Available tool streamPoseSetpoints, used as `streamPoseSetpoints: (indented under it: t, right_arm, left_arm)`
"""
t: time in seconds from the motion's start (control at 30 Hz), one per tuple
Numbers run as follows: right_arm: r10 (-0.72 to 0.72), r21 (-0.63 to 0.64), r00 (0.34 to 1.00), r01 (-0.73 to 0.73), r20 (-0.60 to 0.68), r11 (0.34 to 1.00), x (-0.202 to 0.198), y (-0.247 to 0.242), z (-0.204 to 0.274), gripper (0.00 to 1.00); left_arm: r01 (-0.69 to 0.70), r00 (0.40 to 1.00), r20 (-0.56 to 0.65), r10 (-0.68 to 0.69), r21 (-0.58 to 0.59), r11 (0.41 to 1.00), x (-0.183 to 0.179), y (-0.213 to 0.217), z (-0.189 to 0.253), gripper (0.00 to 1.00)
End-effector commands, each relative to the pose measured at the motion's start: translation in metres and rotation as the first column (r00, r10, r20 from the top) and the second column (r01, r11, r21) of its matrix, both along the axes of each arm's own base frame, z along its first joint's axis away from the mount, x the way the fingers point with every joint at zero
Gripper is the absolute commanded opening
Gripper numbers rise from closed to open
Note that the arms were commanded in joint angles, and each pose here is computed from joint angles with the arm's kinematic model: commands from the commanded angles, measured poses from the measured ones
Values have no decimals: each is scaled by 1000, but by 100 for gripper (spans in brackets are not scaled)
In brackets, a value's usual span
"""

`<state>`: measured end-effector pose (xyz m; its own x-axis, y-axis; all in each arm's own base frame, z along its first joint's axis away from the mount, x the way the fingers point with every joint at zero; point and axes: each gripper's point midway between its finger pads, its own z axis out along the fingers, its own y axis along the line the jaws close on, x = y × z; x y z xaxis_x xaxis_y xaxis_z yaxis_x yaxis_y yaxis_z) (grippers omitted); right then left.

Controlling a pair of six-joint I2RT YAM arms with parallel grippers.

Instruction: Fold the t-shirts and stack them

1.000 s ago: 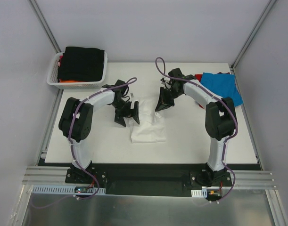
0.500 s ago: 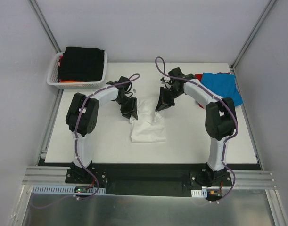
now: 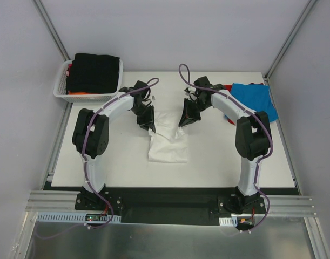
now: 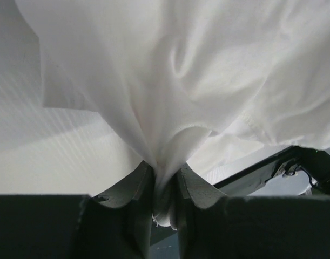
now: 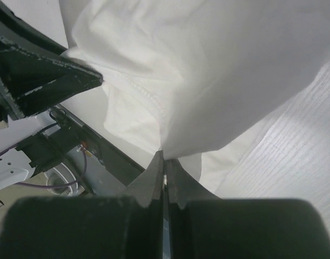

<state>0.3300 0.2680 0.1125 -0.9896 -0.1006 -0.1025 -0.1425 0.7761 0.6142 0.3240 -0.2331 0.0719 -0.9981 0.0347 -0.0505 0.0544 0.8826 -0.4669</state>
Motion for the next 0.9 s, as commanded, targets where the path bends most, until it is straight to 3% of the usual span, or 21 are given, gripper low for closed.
streamPoseSetpoints:
  t: [0.0, 0.27, 0.47, 0.87]
  right_arm:
    - [19, 37, 1000, -20, 20, 999, 6, 6, 8, 1]
    - [9, 36, 1000, -10, 18, 999, 3, 5, 6, 1]
    - [4, 31, 1000, -5, 23, 999, -2, 2, 10, 1]
    - [-17, 52, 1000, 16, 26, 999, -27, -1, 45, 1]
  left_arm:
    - [37, 999, 12, -37, 4, 999, -24, 11, 30, 19]
    - [75, 997, -35, -75, -9, 997, -38, 12, 28, 21]
    - [62, 998, -17, -62, -13, 998, -35, 12, 42, 3]
    - [35, 999, -11, -36, -72, 997, -52, 9, 78, 1]
